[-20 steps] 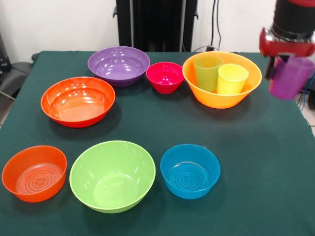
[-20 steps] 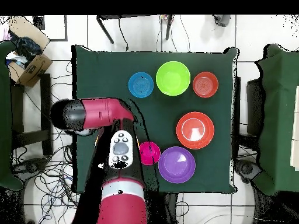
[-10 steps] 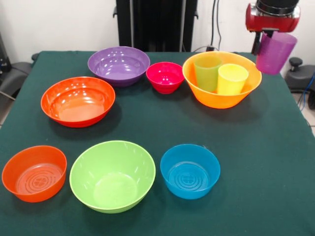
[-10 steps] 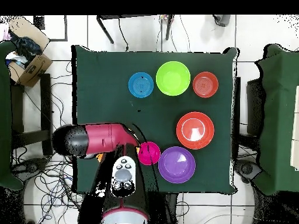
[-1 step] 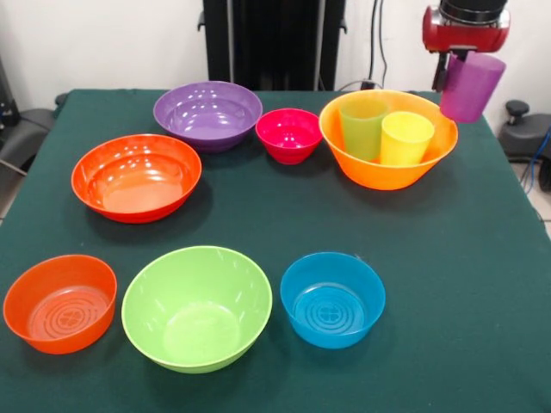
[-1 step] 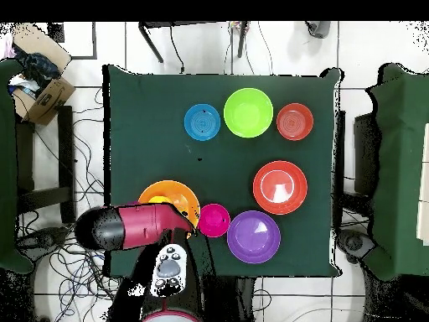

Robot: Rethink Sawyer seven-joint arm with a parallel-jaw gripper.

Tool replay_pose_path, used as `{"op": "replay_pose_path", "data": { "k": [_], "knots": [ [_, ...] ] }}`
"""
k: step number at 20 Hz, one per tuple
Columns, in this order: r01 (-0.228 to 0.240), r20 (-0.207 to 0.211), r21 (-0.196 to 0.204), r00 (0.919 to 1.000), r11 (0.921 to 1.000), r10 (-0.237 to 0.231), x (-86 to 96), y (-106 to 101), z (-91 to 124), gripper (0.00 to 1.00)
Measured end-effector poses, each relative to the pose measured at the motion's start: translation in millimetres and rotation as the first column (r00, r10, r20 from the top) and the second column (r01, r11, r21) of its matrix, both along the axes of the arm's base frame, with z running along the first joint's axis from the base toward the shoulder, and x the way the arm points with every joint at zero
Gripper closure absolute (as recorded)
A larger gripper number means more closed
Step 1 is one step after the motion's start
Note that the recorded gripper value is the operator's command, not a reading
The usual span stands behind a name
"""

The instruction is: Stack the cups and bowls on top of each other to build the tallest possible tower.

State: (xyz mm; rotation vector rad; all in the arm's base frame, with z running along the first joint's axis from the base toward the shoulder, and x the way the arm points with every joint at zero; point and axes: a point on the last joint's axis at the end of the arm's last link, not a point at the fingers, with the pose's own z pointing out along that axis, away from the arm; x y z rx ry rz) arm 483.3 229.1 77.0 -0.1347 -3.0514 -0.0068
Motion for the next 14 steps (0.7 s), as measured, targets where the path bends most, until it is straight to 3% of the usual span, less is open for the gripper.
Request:
{"op": "replay_pose_path", "data": {
  "k": [7,14],
  "knots": [
    [-0.041,-0.013,-0.01,0.9991,0.9991,0.041,-29.3,6.4,-7.3,1.0],
    [-0.062,-0.034,-0.028,0.9975,0.9977,0.061,-47.1,-0.8,-11.0,1.0]
  ]
}}
